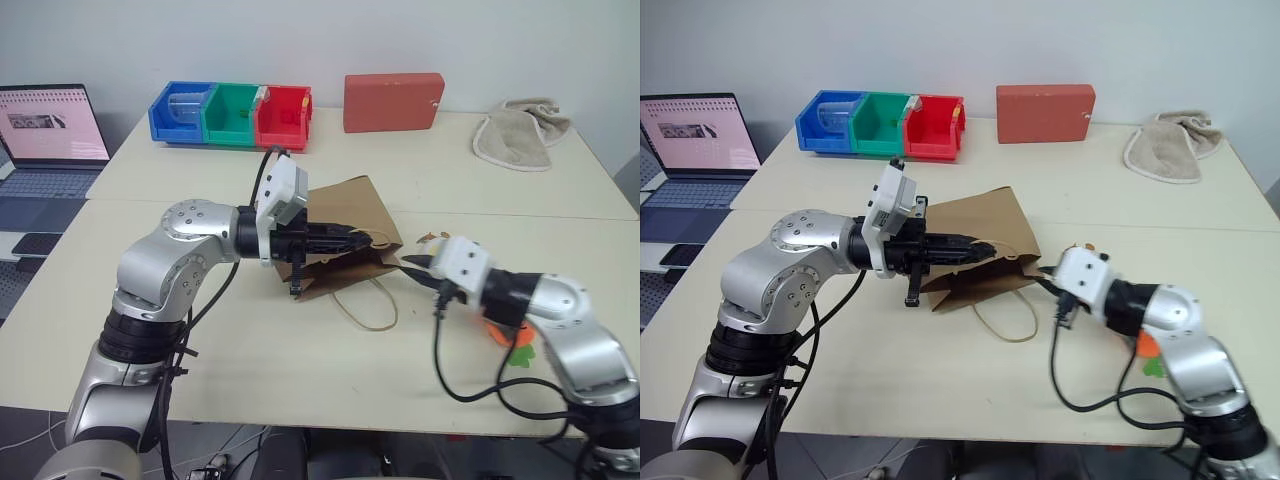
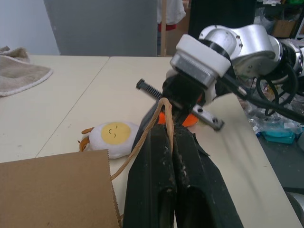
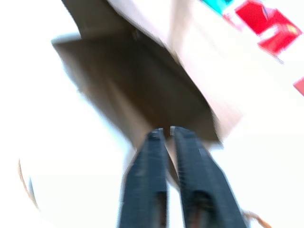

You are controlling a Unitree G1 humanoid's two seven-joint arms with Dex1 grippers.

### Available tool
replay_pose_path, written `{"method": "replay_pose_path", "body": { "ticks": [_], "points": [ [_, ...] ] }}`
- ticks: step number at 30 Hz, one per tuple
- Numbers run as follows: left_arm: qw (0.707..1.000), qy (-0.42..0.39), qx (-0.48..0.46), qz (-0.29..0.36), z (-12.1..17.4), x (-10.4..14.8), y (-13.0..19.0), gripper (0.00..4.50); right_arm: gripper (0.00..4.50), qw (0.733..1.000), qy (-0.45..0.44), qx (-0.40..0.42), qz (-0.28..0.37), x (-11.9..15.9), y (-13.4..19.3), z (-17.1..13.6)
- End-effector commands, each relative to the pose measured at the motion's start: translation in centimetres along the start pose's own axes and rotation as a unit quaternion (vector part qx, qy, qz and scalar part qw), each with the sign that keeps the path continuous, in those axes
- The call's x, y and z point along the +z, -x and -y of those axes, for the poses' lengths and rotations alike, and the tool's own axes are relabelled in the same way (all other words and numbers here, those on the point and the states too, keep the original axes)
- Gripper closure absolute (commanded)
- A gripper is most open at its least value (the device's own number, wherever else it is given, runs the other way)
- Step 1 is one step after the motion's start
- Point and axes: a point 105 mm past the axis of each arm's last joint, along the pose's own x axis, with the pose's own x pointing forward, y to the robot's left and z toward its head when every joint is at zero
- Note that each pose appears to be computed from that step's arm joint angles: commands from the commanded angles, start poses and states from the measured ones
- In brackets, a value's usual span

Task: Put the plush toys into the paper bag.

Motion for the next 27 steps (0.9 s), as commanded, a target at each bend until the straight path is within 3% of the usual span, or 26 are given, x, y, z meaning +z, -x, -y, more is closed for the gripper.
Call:
{"method": "replay_pose_path", "body": {
  "ticks": [1, 5, 12, 22, 25, 27],
  "points": [
    [1.000, -0.023, 0.000, 0.010, -0.1, 1.0, 0.1, 4.50, 2.52, 0.997, 0.057, -0.023, -0.039, -1.5, 1.2, 1.1],
    [1.000, -0.025, 0.002, 0.006, -0.2, 1.0, 0.4, 4.50, 1.16, 0.992, 0.081, -0.029, -0.095, -4.0, 1.2, 0.4],
    [1.000, -0.029, 0.003, 0.004, -0.4, 1.3, 0.6, 4.50, 1.16, 0.987, 0.105, -0.051, -0.114, -5.5, 0.0, 0.7],
    [1.000, -0.029, 0.005, -0.001, -0.4, 1.4, 0.8, 4.50, 4.48, 0.976, 0.172, -0.041, -0.128, -6.6, -0.6, 1.3],
    [1.000, -0.029, 0.007, 0.000, -0.5, 1.5, 0.9, 4.50, 4.48, 0.973, 0.195, -0.038, -0.117, -6.3, -0.6, 1.8],
    [1.000, -0.028, 0.008, 0.000, -0.6, 1.5, 1.0, 4.50, 4.48, 0.974, 0.212, 0.003, -0.075, -4.6, -0.3, 1.2]
  ]
}}
